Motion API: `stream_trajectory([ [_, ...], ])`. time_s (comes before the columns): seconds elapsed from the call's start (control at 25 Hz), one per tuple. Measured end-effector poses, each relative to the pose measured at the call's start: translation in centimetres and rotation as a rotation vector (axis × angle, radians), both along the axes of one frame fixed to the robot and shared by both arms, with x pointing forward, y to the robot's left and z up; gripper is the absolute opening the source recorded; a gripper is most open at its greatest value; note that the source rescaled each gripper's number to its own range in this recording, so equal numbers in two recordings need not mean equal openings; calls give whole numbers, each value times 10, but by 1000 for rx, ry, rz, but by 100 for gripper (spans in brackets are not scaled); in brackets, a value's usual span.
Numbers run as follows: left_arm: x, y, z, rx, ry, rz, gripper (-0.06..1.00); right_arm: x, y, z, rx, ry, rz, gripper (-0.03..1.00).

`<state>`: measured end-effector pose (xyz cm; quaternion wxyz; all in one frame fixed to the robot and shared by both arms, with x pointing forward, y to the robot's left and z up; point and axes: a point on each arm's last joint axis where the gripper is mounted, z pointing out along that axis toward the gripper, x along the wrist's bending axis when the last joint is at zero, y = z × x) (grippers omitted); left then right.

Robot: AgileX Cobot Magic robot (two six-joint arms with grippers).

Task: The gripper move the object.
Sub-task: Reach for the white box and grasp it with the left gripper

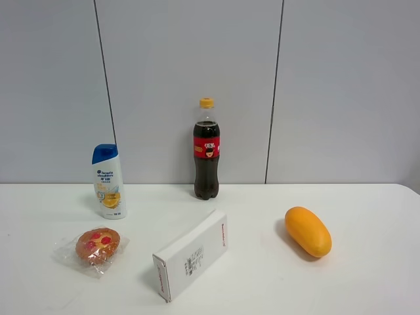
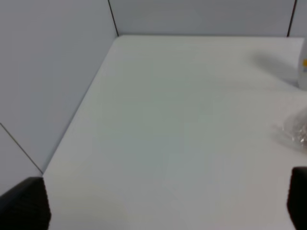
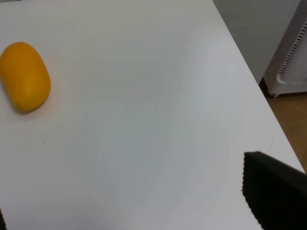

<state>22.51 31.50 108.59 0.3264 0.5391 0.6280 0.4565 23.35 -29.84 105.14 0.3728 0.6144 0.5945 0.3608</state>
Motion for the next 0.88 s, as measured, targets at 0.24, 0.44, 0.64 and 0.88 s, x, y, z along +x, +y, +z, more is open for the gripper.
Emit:
stream_trajectory([
  [0.24,21,1,39,-7,43,-4,100,0,0,0,0,0,0,100],
  [0.44,57,-2,62,-56,90,-43,100,0,0,0,0,0,0,100],
  [0.64,97,-6,70,-103,185,-115,100,0,0,0,0,0,0,100],
  [0.88,140,-11,68,-125,298,-206,100,0,0,0,0,0,0,100],
])
